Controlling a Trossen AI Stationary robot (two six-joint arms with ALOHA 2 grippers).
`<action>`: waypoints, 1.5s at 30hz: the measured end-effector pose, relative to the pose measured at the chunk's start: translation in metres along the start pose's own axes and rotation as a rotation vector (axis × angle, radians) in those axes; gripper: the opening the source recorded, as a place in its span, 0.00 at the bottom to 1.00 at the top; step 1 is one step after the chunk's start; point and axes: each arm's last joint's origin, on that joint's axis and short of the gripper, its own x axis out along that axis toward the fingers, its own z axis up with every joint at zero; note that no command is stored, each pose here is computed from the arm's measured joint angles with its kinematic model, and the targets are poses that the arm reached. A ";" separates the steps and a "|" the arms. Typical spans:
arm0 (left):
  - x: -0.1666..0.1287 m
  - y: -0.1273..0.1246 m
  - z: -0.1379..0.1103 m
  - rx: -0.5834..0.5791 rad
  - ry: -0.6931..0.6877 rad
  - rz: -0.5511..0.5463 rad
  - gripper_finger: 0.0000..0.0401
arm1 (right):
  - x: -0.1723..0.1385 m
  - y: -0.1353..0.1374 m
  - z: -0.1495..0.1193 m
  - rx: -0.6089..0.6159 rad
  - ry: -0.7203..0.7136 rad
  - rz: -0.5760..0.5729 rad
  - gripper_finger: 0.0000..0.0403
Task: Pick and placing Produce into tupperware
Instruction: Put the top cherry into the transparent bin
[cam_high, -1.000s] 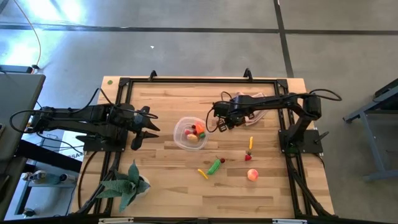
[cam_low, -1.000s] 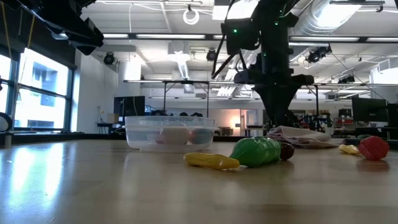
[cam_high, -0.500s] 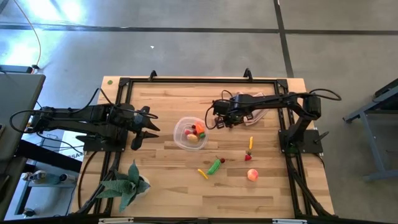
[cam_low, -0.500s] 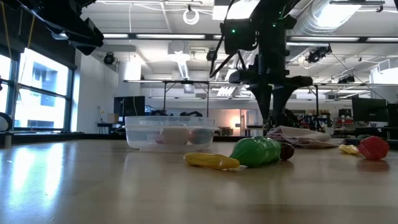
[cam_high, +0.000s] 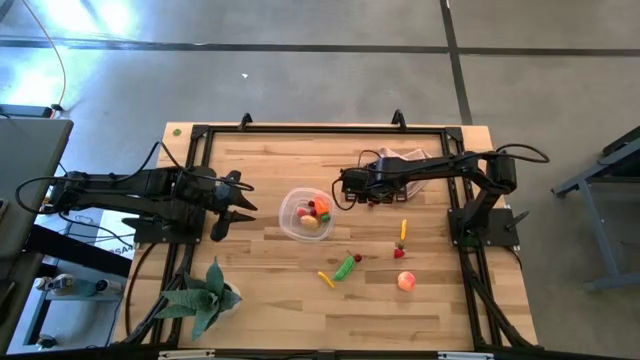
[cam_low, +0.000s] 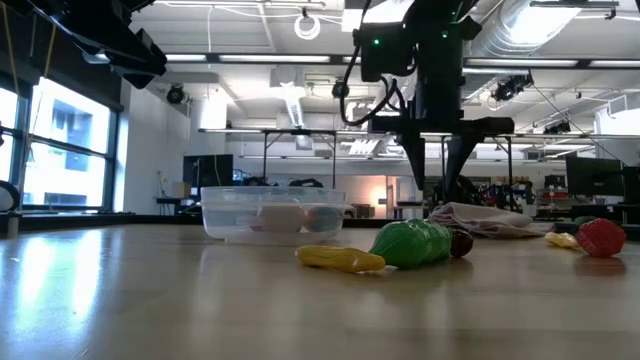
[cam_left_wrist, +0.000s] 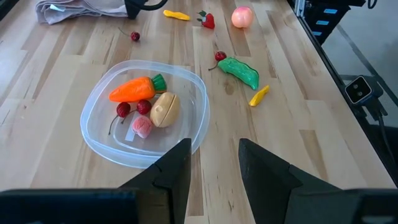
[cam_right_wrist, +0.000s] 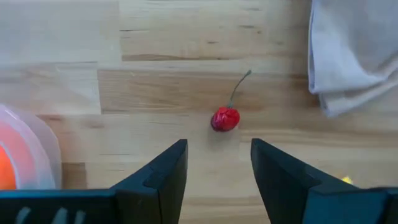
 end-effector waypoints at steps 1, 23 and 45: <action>0.000 0.000 0.000 0.001 0.000 0.000 0.30 | 0.000 0.001 -0.001 0.019 0.000 0.004 0.42; 0.000 0.000 0.000 0.000 0.000 0.000 0.30 | 0.020 0.008 -0.009 0.299 0.027 -0.047 0.42; 0.000 0.000 0.000 0.000 0.000 0.000 0.30 | 0.069 0.010 0.020 0.285 0.145 -0.165 0.42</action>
